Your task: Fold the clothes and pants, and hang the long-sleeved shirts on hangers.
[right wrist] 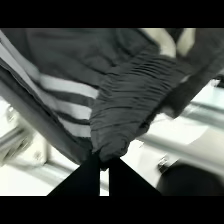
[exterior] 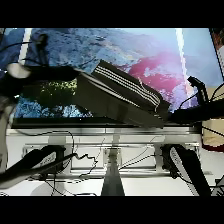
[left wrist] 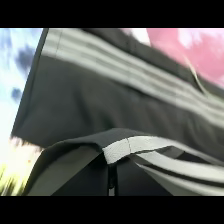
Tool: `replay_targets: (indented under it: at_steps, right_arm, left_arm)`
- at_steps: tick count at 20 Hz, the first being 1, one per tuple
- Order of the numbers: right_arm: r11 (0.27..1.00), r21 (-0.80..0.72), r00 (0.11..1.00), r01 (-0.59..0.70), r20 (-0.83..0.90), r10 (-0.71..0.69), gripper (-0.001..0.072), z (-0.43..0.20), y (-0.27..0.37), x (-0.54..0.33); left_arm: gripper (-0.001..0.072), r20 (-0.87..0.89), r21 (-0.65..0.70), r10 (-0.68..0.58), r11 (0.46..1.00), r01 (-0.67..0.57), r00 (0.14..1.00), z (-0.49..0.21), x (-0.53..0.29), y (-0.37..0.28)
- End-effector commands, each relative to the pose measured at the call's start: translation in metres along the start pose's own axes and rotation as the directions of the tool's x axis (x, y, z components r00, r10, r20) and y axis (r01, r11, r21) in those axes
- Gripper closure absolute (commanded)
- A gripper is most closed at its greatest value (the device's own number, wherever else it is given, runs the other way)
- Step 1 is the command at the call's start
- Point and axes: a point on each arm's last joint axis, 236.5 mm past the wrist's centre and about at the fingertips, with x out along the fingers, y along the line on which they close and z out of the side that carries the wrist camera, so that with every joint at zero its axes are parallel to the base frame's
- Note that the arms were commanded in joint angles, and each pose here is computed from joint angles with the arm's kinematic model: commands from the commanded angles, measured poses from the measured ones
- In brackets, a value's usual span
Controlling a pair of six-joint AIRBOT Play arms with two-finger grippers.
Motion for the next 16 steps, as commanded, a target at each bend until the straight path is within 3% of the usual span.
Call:
replay_targets:
  at_steps: [1,6,7,8,9,10,13,16]
  right_arm:
    - [0.989,0.061,0.980,0.132,0.143,-0.140,0.0689,0.034,-0.036,0.002]
    - [0.937,0.266,0.832,0.225,0.448,-0.327,0.0689,0.113,-0.085,-0.029]
    - [0.932,0.294,0.825,0.211,0.457,-0.331,0.0671,0.121,-0.089,-0.028]
    - [0.930,0.301,0.836,0.211,0.438,-0.331,0.0501,0.123,-0.093,-0.021]
    - [0.925,0.307,0.851,0.223,0.402,-0.339,0.0220,0.122,-0.100,-0.013]
    - [0.916,0.312,0.857,0.251,0.369,-0.361,0.0066,0.122,-0.109,-0.006]
    - [0.843,0.333,0.825,0.423,0.243,-0.510,0.0064,0.111,-0.164,0.002]
    - [0.809,0.397,0.867,0.434,0.059,-0.495,0.0065,0.077,-0.201,0.019]
  left_arm:
    - [0.0697,0.151,0.031,0.051,0.998,-0.056,0.987,0.032,0.079,-0.010]
    - [0.0692,0.163,0.037,0.093,0.994,-0.100,0.982,0.032,0.145,0.002]
    - [0.0544,0.151,0.034,0.100,0.994,-0.106,0.983,0.027,0.151,0.006]
    - [0.0170,0.148,0.031,0.103,0.994,-0.109,0.984,0.026,0.152,0.009]
    - [0.0020,0.154,0.024,0.103,0.994,-0.108,0.983,0.028,0.150,0.008]
    - [0.0008,0.161,0.027,0.100,0.994,-0.106,0.982,0.031,0.147,0.006]
    - [0.0008,0.196,0.037,0.088,0.995,-0.097,0.977,0.044,0.133,-0.002]
    - [0.0010,0.236,0.042,0.079,0.995,-0.091,0.969,0.060,0.116,-0.008]
